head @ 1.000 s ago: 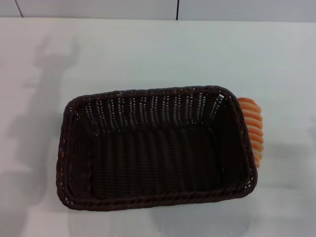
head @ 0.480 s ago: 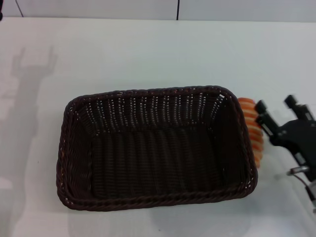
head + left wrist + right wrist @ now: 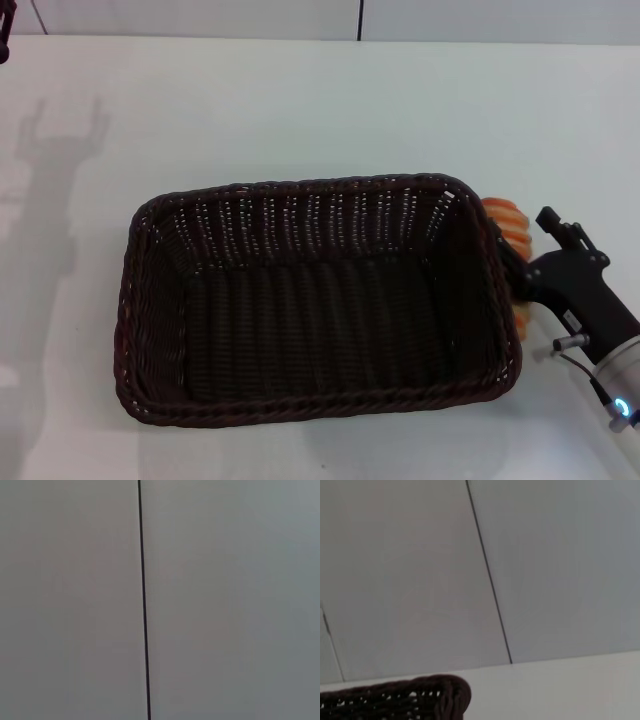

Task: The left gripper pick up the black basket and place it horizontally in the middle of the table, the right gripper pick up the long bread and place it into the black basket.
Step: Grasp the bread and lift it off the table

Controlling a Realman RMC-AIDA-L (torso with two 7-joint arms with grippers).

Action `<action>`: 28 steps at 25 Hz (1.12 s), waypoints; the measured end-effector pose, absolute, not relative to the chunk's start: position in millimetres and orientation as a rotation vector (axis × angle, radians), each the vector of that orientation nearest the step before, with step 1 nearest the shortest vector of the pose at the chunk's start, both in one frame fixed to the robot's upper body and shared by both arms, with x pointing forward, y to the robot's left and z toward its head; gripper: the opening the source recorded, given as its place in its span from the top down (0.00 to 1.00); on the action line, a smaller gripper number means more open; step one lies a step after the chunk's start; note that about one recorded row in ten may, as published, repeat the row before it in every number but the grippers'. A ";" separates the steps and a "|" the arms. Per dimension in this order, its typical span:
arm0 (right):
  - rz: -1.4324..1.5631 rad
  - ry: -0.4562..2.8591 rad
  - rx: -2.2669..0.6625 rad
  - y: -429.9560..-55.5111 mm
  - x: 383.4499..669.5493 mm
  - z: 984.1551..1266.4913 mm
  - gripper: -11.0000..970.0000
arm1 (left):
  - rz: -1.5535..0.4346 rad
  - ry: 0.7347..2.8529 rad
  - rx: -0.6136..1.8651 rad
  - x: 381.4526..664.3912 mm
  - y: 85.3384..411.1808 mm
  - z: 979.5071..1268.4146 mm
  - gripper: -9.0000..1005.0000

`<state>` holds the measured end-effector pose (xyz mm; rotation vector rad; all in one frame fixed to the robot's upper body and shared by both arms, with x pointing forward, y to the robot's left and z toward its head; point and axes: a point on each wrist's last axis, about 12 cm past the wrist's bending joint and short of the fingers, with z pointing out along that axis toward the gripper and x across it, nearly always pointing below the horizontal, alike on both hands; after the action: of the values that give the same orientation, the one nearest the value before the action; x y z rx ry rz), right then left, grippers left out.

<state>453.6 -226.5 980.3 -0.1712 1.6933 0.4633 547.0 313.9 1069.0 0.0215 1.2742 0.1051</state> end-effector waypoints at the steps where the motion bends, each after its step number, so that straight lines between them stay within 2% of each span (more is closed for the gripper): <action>1: 0.463 1.704 -0.176 -225.7 454.9 979.4 0.21 | 0.106 1.276 0.023 547.3 313.7 1068.9 0.25; 10: 0.477 1.773 -0.209 -215.8 464.7 975.4 0.21 | 0.107 1.291 0.044 550.2 311.2 1067.7 0.25; 16: 0.472 1.746 -0.147 -222.4 452.1 975.4 0.22 | 0.111 1.294 0.049 550.1 311.7 1067.2 0.25; 21: 0.416 1.593 -0.011 -244.2 433.3 987.3 0.30 | 0.116 1.303 0.052 550.0 312.4 1065.7 0.25; 22: 0.376 1.478 0.059 -257.3 419.6 997.6 0.32 | 0.116 1.308 0.054 550.2 312.3 1065.2 0.25; 28: 0.356 1.196 0.089 -270.3 387.9 1025.4 0.39 | 0.120 1.318 0.057 549.7 313.1 1063.3 0.25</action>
<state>387.9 -270.3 1025.4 0.0892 1.1956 0.3558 549.7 313.1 1063.3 0.0569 1.3180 0.1199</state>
